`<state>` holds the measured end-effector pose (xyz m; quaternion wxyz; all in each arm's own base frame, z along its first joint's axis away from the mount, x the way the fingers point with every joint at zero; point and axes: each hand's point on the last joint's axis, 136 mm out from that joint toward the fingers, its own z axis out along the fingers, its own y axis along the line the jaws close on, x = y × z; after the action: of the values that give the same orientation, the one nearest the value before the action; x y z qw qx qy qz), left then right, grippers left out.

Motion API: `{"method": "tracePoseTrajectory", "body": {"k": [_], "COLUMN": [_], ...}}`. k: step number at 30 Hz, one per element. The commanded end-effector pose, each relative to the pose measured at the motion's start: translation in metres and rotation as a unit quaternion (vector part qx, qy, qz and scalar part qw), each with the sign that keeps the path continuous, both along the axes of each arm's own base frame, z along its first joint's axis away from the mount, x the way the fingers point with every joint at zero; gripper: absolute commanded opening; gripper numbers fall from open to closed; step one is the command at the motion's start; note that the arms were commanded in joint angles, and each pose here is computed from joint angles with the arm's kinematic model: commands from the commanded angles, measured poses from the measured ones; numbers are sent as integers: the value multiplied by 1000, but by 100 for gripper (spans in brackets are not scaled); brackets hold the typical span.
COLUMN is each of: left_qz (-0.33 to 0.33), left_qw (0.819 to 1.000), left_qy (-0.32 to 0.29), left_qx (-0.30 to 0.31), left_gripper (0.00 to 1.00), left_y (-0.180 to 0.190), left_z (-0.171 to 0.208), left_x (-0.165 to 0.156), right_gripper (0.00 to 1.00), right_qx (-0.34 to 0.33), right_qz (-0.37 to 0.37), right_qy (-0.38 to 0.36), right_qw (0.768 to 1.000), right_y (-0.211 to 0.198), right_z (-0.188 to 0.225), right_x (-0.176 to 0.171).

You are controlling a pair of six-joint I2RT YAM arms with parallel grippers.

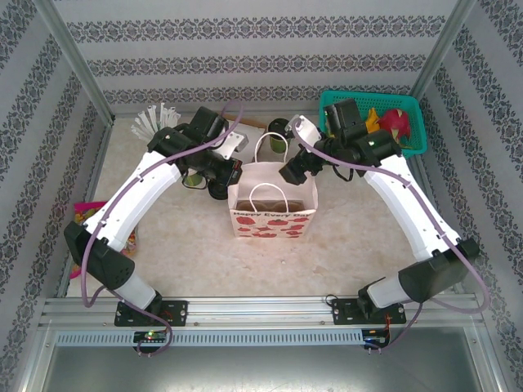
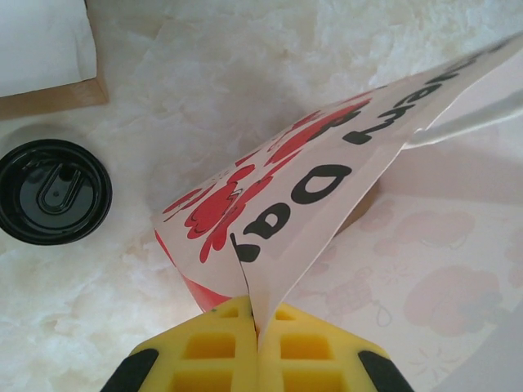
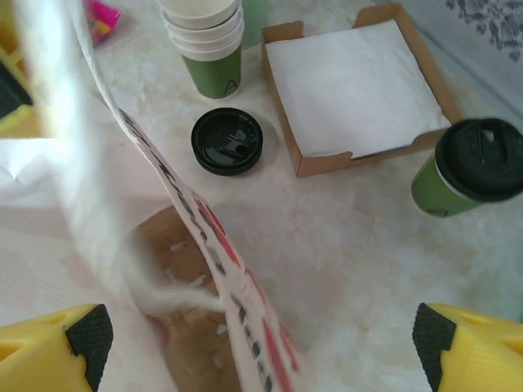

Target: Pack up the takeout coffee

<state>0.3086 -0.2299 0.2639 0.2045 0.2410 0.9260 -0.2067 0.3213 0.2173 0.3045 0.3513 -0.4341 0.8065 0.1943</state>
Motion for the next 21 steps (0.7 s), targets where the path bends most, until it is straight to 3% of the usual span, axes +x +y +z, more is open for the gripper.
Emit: {"method": "tracePoseTrajectory", "body": {"k": [1,5,11,15,21], "left_qz": [-27,-29,-42,-54,-55], "left_qw": [1000,999,999,998,998], "left_qy": [12,13,11,8,4], "left_qx": [10,14,8,7,5], "left_gripper": [5,5,5,5,6], "left_y": [2,0,-5,-7,-8], "left_z": [0,-1,2,3,7], "left_x": [-3,2,4,4,5], "right_gripper": [94,92,90,69,53], "right_qx": [-19,0,-24,-42,-27], "right_qz": [97,140,123,115,131], "right_qy": [-8,14,46,74,95], "right_qw": [995,990,991,990,986], "right_y": [8,15,12,11,15], "right_z": [-2,-5,-29,-48,-49], "right_x": [-12,-18,-8,0,-9]}}
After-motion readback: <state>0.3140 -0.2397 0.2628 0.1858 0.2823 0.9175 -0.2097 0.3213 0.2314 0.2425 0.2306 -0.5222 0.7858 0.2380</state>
